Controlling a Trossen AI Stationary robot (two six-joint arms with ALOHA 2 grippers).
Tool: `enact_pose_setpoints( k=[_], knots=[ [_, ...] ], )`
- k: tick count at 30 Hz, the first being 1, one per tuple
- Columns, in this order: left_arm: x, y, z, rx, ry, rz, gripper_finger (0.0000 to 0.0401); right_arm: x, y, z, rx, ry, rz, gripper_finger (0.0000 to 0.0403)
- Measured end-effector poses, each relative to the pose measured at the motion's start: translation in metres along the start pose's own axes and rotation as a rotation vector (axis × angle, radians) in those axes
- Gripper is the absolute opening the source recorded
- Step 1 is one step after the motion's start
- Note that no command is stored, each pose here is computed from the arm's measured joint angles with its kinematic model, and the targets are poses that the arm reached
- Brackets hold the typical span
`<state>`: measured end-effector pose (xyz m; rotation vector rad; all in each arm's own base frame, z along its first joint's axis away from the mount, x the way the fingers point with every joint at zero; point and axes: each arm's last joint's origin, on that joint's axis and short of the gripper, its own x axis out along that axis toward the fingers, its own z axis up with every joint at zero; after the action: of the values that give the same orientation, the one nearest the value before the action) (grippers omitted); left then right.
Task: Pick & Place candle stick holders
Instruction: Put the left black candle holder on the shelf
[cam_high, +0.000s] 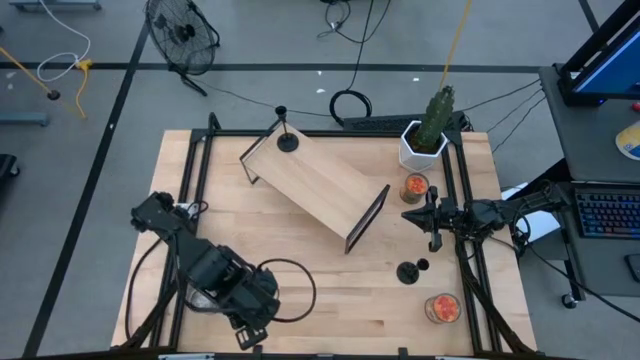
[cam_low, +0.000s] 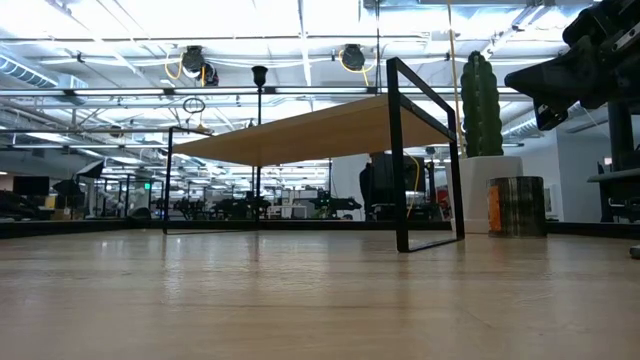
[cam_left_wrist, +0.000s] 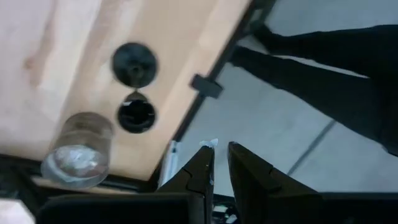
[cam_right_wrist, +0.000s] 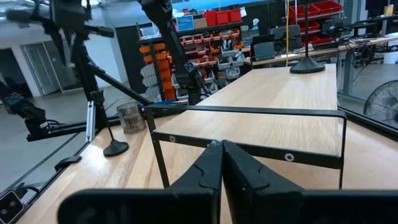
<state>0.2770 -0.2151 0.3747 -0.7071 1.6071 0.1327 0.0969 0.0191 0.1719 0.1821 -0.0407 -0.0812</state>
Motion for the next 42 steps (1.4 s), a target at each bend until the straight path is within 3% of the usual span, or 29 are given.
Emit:
enact_pose_setpoints(
  k=[7, 13, 20, 25, 36, 42],
  knots=[
    [0.023, 0.009, 0.002, -0.068, 0.141, 0.058, 0.0051, 0.0, 0.0, 0.0, 0.0, 0.0, 0.0, 0.0004],
    [0.033, 0.013, 0.004, -0.046, 0.085, 0.12, 0.0051, 0.0, 0.0, 0.0, -0.006, 0.0, 0.0, 0.0004],
    [0.035, 0.024, 0.006, -0.113, 0.04, 0.169, 0.0051, 0.0, 0.0, 0.0, -0.006, 0.0, 0.0, 0.0004],
    [0.029, 0.032, 0.0, -0.082, -0.062, 0.201, 0.0051, 0.0, 0.0, 0.0, -0.006, 0.0, 0.0, 0.0004],
    [0.029, 0.036, 0.001, -0.048, -0.04, 0.204, 0.0052, 0.0, 0.0, 0.0, -0.006, 0.0, 0.0, 0.0004],
    [0.03, 0.036, 0.0, -0.045, -0.04, 0.205, 0.0093, 0.0, 0.0, 0.0, -0.007, 0.0, 0.0, 0.0004]
  ],
)
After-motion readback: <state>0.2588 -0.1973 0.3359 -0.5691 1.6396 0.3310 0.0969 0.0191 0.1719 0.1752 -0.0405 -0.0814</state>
